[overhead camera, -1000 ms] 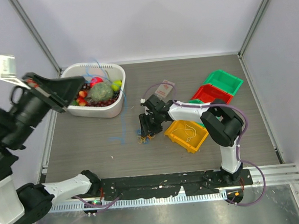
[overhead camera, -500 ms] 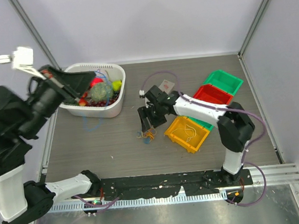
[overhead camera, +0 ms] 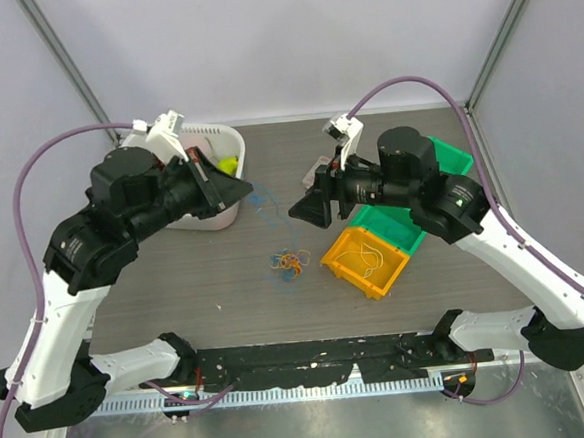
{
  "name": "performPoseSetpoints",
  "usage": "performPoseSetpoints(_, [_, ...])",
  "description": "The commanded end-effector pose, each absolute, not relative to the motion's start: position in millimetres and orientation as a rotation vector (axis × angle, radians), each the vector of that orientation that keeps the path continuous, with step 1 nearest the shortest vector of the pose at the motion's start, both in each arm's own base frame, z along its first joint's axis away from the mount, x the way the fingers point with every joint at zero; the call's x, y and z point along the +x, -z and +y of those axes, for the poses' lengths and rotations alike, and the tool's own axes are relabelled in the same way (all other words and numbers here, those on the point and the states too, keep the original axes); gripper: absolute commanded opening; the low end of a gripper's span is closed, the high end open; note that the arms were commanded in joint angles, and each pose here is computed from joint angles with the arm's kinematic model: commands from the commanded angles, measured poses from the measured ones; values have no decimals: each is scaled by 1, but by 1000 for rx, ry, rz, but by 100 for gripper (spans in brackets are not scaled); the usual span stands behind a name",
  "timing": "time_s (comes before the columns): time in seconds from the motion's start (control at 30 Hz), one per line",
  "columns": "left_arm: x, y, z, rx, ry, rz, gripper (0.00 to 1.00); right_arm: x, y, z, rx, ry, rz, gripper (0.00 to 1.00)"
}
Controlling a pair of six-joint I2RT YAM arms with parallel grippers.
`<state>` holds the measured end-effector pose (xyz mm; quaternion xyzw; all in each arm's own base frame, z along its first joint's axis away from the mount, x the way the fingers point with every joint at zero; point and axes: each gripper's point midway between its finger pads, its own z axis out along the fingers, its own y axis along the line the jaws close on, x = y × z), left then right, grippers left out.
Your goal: Untangle the cables
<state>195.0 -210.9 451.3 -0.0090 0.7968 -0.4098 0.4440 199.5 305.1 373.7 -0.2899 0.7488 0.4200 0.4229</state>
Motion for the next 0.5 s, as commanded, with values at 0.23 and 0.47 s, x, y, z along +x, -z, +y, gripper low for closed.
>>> performPoseSetpoints(0.23, [191, -434, -259, -132, 1348, 2056, 0, 189, -416, 323, -795, -1186, 1628, 69])
performPoseSetpoints(0.47, [191, -430, -265, -157, 1384, 2071, 0, 189, -403, 331, -807, -1210, 1642, 67])
